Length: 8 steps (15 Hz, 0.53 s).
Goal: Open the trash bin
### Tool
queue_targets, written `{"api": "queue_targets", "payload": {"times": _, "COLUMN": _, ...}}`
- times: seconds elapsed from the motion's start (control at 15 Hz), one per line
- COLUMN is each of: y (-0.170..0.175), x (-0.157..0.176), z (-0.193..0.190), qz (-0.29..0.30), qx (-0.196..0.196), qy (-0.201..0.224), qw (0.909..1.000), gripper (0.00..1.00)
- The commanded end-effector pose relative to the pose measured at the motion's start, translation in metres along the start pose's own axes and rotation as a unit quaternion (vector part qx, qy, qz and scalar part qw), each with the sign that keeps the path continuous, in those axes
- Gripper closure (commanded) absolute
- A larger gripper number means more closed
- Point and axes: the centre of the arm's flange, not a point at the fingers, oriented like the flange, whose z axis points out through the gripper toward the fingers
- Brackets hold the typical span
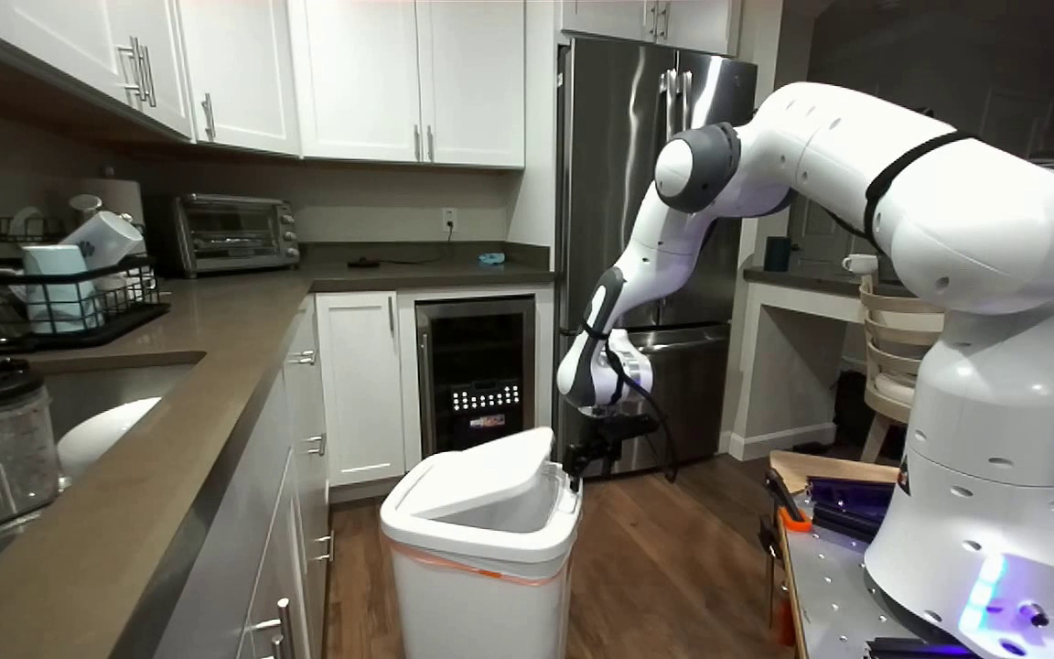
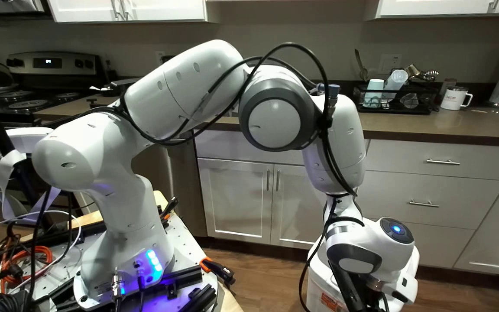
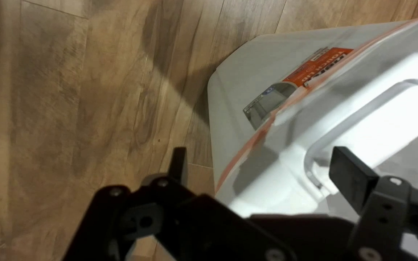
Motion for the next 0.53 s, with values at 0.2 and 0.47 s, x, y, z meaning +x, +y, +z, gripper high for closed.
{"api": "queue_targets", "payload": {"times": 0.2, "y": -0.004, "x": -0.037, "z": -0.093, "qz": -0.010, "qx": -0.030, "qy": 0.022, "qw": 0.9993, "gripper": 0.00}}
{"api": "queue_targets", "payload": {"times": 0.47, "y": -0.010, "x": -0.051, "z": -0.125, "qz": -0.026, "qx": -0.038, "qy": 0.025, "qw": 0.9986, "gripper": 0.00}}
